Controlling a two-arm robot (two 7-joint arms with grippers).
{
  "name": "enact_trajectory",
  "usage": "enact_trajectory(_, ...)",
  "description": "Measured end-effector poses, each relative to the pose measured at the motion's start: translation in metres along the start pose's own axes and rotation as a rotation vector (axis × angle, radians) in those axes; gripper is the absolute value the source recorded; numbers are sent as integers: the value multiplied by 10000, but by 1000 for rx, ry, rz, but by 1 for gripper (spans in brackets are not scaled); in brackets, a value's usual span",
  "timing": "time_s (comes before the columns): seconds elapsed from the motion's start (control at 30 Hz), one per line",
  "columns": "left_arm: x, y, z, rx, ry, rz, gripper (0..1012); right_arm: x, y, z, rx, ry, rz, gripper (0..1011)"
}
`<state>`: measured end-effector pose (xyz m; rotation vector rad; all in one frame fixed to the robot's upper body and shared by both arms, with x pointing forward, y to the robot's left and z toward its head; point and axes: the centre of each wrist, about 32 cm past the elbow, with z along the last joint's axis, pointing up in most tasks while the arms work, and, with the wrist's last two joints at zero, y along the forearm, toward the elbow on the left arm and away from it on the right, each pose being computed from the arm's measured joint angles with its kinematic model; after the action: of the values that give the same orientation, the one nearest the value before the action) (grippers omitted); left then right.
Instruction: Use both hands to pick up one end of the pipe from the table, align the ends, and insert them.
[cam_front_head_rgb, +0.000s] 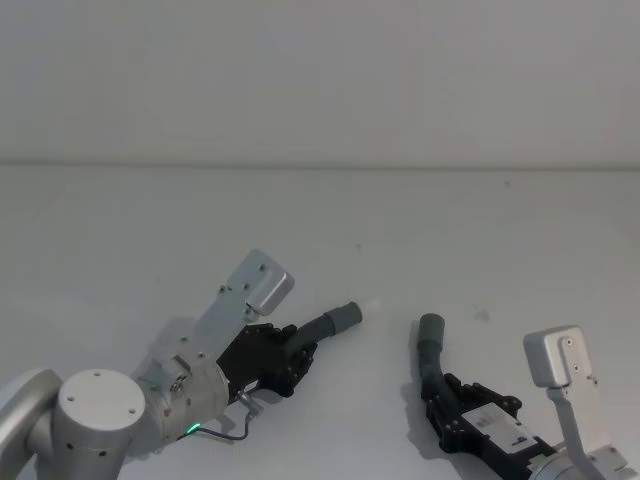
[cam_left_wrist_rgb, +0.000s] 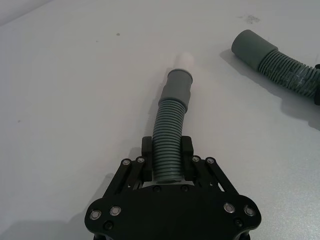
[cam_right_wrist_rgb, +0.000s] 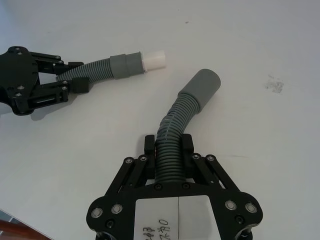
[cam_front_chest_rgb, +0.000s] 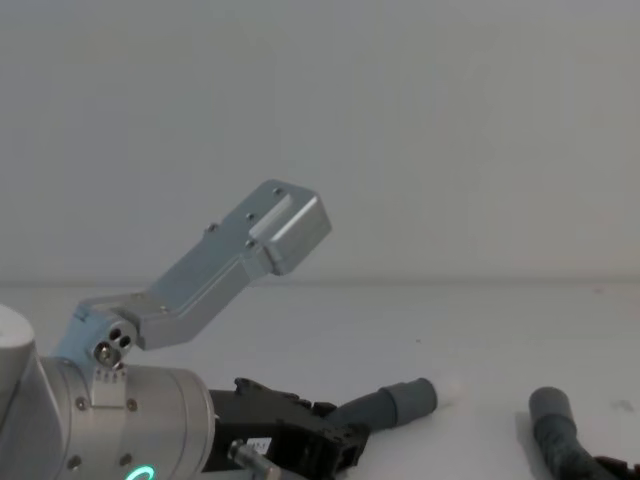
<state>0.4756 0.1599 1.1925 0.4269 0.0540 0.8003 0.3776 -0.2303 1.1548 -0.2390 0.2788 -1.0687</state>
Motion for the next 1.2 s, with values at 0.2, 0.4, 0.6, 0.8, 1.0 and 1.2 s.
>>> enact_trajectory(0.2,-1,-1,1,0,1,0,319,0,0,0,0,0,0,290)
enact_trajectory(0.4,-2,-1,1,0,1,0,319,0,0,0,0,0,0,291)
enact_trajectory(0.6,0,-1,3,0,-1,0,319,1,3,6,1,-1,1,290)
enact_trajectory(0.8,15,3,21,-17,-30,1,319,20,12,34,23,-24,5,290)
enact_trajectory(1.0,51,24,64,-51,-86,4,319,59,-5,65,61,-71,10,291)
enact_trajectory(1.2,107,56,119,-95,-165,5,319,124,-55,107,96,-142,18,290)
